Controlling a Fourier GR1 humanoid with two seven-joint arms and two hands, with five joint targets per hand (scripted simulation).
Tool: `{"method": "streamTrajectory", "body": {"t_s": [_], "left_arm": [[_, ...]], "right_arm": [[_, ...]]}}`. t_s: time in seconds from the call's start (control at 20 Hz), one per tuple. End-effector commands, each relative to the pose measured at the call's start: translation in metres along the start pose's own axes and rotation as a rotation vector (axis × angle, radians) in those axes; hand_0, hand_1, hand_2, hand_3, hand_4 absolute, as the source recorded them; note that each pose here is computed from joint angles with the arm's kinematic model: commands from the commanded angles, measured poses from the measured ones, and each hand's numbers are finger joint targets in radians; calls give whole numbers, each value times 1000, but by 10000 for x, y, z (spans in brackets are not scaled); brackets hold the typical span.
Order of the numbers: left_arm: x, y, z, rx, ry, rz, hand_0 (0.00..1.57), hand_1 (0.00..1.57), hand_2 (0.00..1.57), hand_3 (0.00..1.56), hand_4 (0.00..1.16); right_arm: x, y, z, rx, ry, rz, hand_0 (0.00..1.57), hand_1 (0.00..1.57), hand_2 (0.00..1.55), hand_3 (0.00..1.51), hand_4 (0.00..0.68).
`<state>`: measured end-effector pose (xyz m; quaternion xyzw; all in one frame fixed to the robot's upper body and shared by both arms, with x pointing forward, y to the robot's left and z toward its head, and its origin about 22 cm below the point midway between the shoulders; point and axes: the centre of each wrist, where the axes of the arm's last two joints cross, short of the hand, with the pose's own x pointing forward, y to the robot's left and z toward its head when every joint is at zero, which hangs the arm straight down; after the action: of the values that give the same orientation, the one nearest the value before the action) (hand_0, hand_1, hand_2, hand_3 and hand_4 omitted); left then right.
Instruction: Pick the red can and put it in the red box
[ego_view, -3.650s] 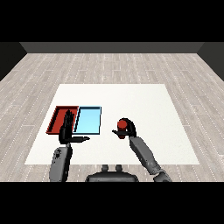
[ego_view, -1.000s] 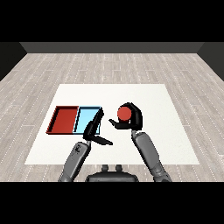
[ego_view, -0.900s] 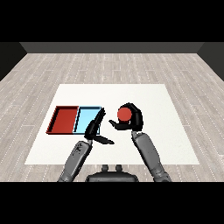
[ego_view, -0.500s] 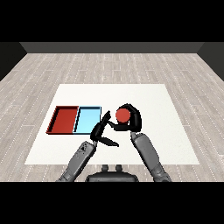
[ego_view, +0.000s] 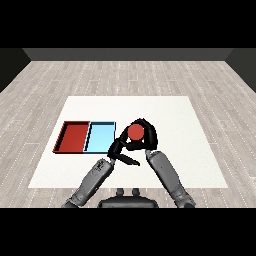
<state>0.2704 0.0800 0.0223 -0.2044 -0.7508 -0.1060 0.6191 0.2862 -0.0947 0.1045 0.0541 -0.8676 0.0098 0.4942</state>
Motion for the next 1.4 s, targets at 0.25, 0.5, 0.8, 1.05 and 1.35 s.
{"method": "streamTrajectory", "body": {"t_s": [0.25,0.5,0.8,1.05,1.35], "left_arm": [[-207,85,-68,-34,-16,15,0,0,0,0,0],[-135,-127,-41,-38,-26,27,0,0,0,0,0],[37,-75,-143,65,-67,-1,0,0,0,0,0],[149,-34,-355,239,-27,-7,1571,1571,1571,1539,1122],[-155,-20,-146,247,12,-15,1571,1571,1571,1497,1123]], "right_arm": [[74,251,163,23,-23,-13,1571,1571,1473,1401,631],[76,189,60,22,-18,-26,1571,1571,1484,1411,650],[88,351,247,43,-10,-54,1571,1571,1481,1405,657],[161,471,146,50,-2,-62,1571,1571,1474,1405,624],[-31,504,164,38,-17,-38,1571,1571,1473,1403,632]]}}
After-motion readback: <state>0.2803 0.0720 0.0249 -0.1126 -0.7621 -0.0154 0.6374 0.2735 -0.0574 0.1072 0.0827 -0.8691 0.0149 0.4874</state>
